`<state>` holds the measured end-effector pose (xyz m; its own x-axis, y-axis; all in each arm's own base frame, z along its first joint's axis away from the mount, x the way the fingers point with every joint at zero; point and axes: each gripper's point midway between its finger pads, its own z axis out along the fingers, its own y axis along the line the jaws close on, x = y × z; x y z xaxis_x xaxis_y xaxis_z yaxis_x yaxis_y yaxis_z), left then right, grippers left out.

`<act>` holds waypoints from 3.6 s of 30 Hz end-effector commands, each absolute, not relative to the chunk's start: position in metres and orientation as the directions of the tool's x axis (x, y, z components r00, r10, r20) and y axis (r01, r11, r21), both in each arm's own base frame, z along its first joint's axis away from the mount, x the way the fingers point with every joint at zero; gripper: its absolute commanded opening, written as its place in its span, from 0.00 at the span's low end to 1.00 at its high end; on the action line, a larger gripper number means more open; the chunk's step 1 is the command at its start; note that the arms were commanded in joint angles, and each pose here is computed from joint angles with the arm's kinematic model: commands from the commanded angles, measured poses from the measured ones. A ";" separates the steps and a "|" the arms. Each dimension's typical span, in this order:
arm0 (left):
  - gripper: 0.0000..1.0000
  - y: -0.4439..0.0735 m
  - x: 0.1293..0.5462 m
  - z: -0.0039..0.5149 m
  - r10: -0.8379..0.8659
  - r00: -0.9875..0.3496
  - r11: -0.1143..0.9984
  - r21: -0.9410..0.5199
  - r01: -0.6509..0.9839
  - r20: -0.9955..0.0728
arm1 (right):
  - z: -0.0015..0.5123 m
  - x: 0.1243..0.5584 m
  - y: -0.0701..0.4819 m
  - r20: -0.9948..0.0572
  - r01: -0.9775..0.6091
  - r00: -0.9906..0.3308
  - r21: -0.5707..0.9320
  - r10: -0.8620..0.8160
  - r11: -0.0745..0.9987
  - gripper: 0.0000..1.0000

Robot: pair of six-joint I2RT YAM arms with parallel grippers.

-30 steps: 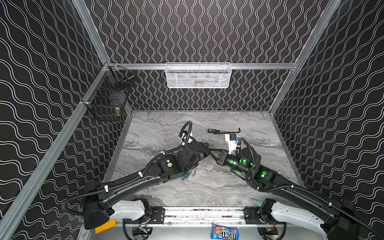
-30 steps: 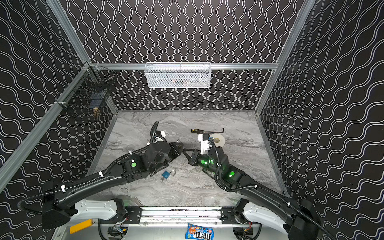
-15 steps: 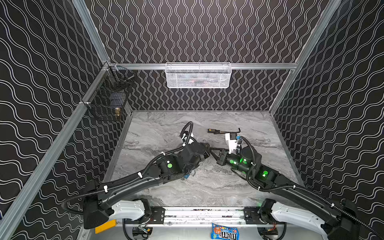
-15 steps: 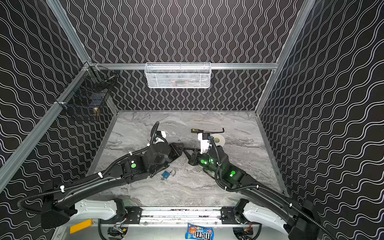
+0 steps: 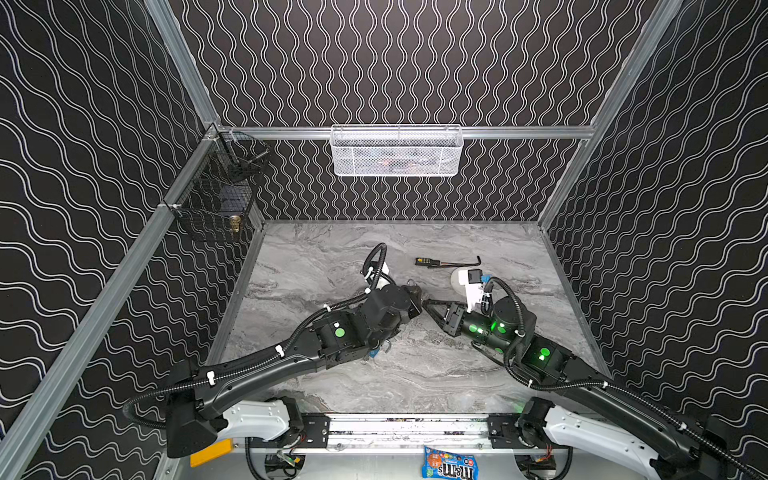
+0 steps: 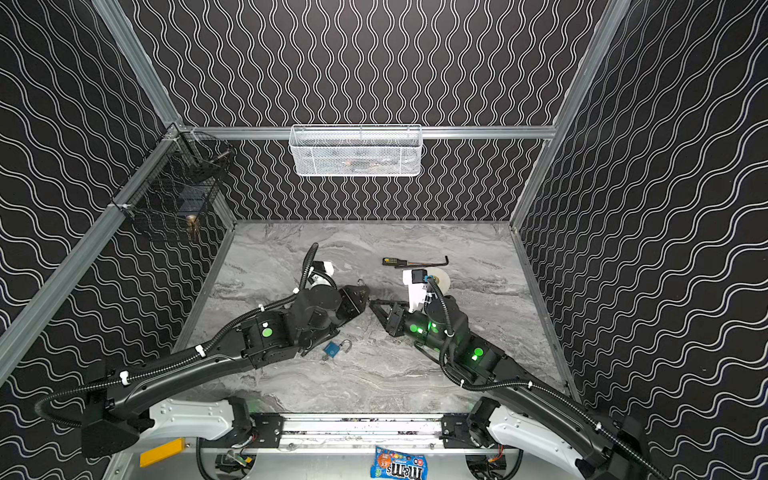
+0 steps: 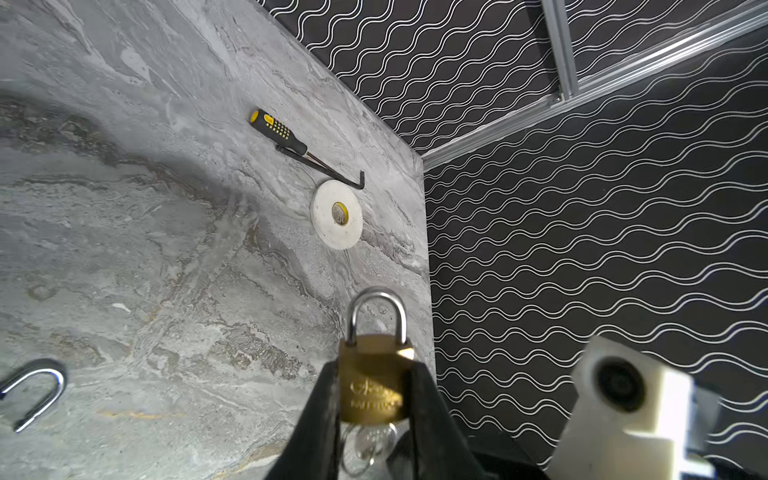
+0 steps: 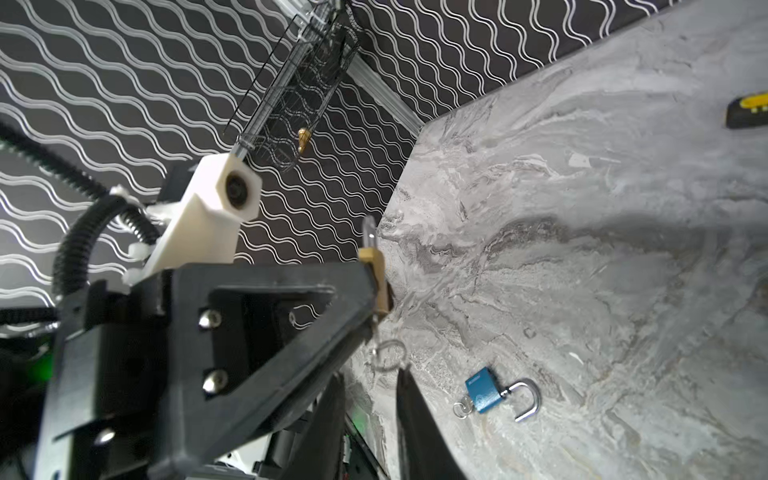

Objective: Unlock with the key

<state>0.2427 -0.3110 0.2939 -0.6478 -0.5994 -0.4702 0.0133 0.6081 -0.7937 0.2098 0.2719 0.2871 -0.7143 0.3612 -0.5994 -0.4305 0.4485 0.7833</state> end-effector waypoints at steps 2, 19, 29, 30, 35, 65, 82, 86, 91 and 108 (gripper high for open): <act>0.00 -0.308 0.250 0.305 -0.642 -0.599 0.579 -0.815 0.031 -0.478 | 0.301 0.210 0.280 -0.491 -0.363 -0.766 0.863 0.415 0.352 0.24; 0.00 -0.312 0.251 0.309 -0.636 -0.600 0.581 -0.813 0.043 -0.486 | 0.306 0.226 0.288 -0.495 -0.357 -0.747 0.862 0.444 0.360 0.19; 0.00 -0.320 0.244 0.311 -0.610 -0.645 0.565 -0.824 0.054 -0.460 | 0.298 0.233 0.282 -0.555 -0.372 -0.705 0.820 0.441 0.436 0.02; 0.00 -0.322 0.243 0.312 -0.602 -0.654 0.562 -0.825 0.060 -0.458 | 0.298 0.234 0.282 -0.566 -0.380 -0.698 0.812 0.438 0.443 0.02; 0.00 -0.334 0.230 0.301 -0.546 -0.721 0.562 -0.825 0.062 -0.426 | 0.310 0.240 0.284 -0.648 -0.446 -0.640 0.751 0.413 0.488 0.00; 0.49 -0.305 0.239 0.314 -0.582 -0.650 0.612 -0.789 0.044 -0.488 | 0.301 0.226 0.283 -0.726 -0.527 -0.608 0.672 0.323 0.520 0.00; 0.58 -0.309 0.259 0.298 -0.519 -0.682 0.691 -0.723 0.020 -0.515 | 0.289 0.231 0.285 -0.773 -0.536 -0.587 0.593 0.241 0.601 0.00; 0.51 -0.315 0.262 0.296 -0.505 -0.690 0.698 -0.715 0.026 -0.518 | 0.290 0.231 0.286 -0.772 -0.539 -0.589 0.597 0.240 0.595 0.00; 0.42 -0.318 0.263 0.293 -0.501 -0.701 0.697 -0.716 0.020 -0.507 | 0.288 0.231 0.287 -0.770 -0.535 -0.593 0.595 0.236 0.600 0.00; 0.00 -0.321 0.260 0.288 -0.500 -0.731 0.669 -0.743 0.014 -0.464 | 0.302 0.225 0.289 -0.745 -0.554 -0.602 0.649 0.287 0.522 0.00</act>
